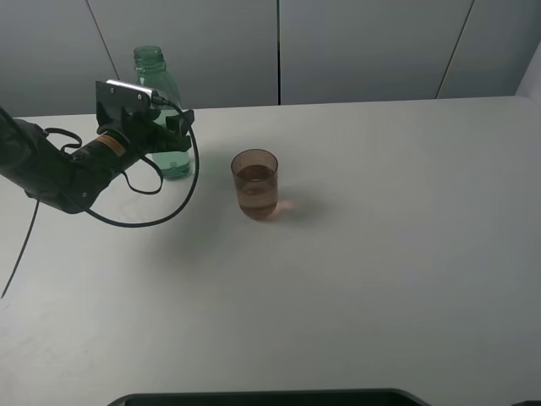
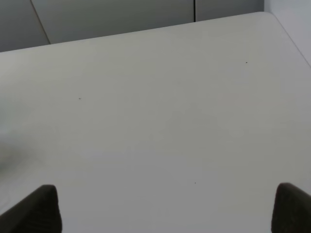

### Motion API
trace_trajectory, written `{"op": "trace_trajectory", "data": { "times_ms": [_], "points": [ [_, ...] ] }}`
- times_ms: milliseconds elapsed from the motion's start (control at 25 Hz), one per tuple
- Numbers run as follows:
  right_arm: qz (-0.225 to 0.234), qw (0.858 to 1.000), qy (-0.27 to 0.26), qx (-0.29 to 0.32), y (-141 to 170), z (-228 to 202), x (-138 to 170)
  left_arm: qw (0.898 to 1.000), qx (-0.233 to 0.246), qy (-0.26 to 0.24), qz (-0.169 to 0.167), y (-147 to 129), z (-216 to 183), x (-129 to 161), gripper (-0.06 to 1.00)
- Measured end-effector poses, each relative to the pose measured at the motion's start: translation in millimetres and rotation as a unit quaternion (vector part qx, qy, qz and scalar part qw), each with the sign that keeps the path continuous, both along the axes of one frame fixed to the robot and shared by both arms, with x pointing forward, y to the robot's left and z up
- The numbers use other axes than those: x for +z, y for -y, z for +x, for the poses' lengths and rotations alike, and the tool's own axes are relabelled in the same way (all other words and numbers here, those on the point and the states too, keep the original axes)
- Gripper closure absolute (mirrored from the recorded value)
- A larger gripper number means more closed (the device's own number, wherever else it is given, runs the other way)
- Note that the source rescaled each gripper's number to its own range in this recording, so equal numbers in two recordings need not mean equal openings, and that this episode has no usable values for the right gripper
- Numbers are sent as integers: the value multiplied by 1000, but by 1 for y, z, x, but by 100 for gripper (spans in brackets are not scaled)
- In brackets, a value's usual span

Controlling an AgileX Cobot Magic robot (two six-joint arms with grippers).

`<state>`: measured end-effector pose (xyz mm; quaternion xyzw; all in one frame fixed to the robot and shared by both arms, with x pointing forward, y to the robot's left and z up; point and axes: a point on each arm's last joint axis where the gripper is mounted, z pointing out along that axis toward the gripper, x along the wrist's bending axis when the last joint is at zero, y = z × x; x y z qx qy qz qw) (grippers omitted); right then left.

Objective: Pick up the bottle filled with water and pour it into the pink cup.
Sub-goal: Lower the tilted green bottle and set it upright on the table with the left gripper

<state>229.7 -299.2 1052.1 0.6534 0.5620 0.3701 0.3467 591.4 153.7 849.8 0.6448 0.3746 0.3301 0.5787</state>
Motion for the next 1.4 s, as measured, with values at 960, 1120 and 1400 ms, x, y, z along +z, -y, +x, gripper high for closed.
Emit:
{"op": "trace_trajectory", "data": {
  "times_ms": [960,1120,1400],
  "points": [
    [0,1000,0,0,0,0,0,1000,6,10,9,-1,0,-2,17],
    [0,1000,0,0,0,0,0,1000,6,10,9,-1,0,-2,0],
    [0,1000,0,0,0,0,0,1000,6,25,4,-2,-2,16,-2]
  ]
}}
